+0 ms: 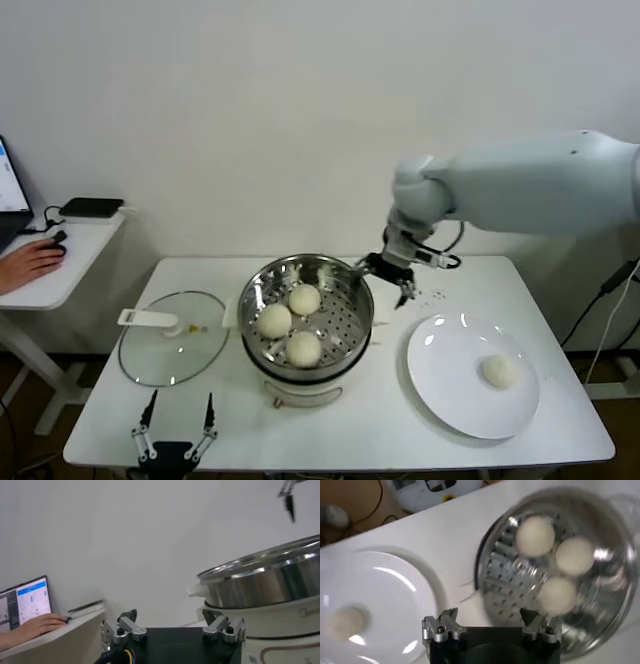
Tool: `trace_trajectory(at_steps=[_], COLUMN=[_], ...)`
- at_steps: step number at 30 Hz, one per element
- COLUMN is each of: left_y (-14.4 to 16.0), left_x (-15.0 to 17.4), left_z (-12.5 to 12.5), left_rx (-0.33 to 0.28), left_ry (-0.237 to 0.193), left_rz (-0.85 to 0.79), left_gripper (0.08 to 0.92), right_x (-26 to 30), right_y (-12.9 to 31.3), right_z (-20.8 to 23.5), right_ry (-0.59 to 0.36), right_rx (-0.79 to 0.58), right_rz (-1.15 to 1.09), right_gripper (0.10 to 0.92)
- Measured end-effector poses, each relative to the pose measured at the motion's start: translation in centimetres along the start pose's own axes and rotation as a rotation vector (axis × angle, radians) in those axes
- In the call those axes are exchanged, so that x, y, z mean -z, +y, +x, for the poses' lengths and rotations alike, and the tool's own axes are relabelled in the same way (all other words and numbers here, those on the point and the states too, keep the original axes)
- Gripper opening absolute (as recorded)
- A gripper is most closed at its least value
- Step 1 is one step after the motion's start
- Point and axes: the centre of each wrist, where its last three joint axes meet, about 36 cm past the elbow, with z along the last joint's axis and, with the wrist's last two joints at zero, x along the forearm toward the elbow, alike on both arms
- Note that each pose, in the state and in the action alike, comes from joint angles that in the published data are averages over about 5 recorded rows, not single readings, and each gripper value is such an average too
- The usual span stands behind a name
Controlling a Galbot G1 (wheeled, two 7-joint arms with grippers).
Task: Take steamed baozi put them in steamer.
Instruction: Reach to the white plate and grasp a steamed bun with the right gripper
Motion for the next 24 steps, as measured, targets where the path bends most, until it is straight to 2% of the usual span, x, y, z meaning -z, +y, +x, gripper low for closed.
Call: trace_trajectory(at_steps=[7, 12, 18, 24], left_y=[0.2, 0.2, 0.3, 0.2], left_x=[-0.4, -0.4, -0.5, -0.5], left_z=[0.1, 0.1, 0.1, 0.1], left_rx=[0.004, 0.005, 0.006, 0.004], left_ry=[0.008, 0.009, 0.011, 0.012], left_rz=[-0.005, -0.006, -0.007, -0.006], left_gripper=[0.823, 0.823, 0.823, 0.823], right_x=[-3.8, -5.5, -6.7, -7.1], right_y=[7.6, 12.8, 18.1, 21.5], right_z=[-1.4, -3.8, -7.6, -10.9], right_ry=[0.068, 0.083, 0.091, 0.106], right_rx=[0.047, 0.074, 0.098, 0.1], right_rz=[-0.331, -0.521, -0.685, -0.783], right_gripper=[0.823, 0.823, 0.823, 0.823])
